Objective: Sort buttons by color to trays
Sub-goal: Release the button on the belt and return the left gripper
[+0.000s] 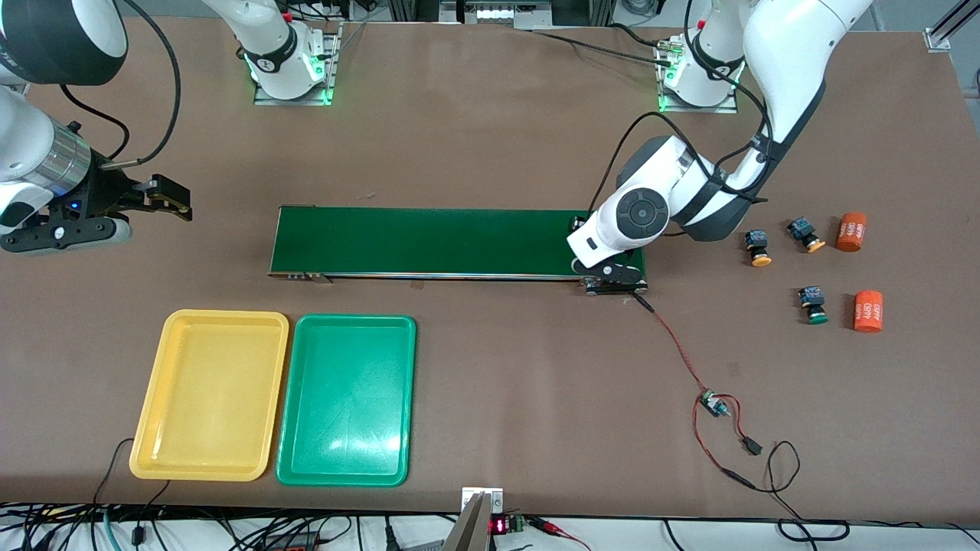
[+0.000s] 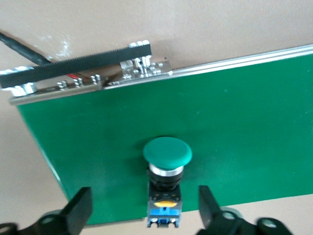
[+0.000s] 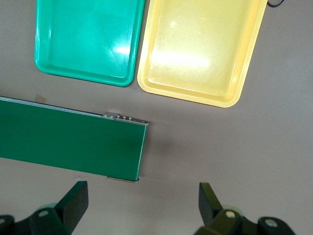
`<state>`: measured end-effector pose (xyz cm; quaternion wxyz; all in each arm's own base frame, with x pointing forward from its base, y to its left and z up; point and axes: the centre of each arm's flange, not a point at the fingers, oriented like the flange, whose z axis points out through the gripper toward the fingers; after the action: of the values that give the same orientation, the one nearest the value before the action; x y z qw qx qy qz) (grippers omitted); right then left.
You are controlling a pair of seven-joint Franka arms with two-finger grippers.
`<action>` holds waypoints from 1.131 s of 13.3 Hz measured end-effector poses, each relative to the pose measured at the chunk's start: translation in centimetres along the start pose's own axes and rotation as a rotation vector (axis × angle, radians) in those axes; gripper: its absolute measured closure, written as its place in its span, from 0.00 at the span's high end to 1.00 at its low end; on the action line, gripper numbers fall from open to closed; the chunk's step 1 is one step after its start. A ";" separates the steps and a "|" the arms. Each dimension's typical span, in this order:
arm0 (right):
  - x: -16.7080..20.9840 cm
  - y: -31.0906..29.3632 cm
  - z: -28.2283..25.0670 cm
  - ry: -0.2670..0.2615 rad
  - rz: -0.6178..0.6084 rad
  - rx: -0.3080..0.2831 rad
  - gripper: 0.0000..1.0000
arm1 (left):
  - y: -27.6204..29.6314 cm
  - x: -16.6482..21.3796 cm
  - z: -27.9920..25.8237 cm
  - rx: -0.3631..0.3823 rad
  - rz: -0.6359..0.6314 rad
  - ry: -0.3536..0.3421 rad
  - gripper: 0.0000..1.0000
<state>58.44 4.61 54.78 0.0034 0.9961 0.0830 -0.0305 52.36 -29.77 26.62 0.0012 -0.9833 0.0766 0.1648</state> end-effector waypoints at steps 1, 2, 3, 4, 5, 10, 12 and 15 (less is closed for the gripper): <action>0.0 -0.1 0.0 0.000 -0.001 0.000 1.00 | -0.3 0.0 -1.2 0.009 -0.015 0.002 1.00; 0.0 -0.1 0.0 0.000 -0.002 0.000 1.00 | -0.7 -0.1 -2.9 0.020 -0.037 0.006 1.00; 0.0 -0.2 0.0 0.000 -0.003 0.000 1.00 | -1.2 -0.1 -5.2 0.032 -0.069 0.013 1.00; 0.0 -0.3 0.0 0.000 -0.004 0.000 1.00 | -1.9 -0.2 -7.9 0.042 -0.095 0.021 1.00; 0.0 -0.3 0.0 0.000 -0.005 0.000 1.00 | -3.0 -0.3 -10.6 0.047 -0.118 0.030 1.00; -0.5 -1.8 1.0 -0.026 -0.028 0.002 1.00 | -15.8 2.3 -16.4 0.058 -0.312 0.105 1.00; -1.6 -2.4 1.8 -0.039 -0.019 0.000 1.00 | -21.5 2.9 -16.1 0.082 -0.355 0.108 1.00; -3.9 -3.3 3.0 -0.015 0.001 -0.008 1.00 | -29.8 3.2 -14.3 0.061 -0.332 0.069 1.00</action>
<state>53.85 7.19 52.00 0.0080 0.9958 0.0828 -0.0374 64.50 -1.15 38.38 0.0554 -0.9871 -0.0821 0.1260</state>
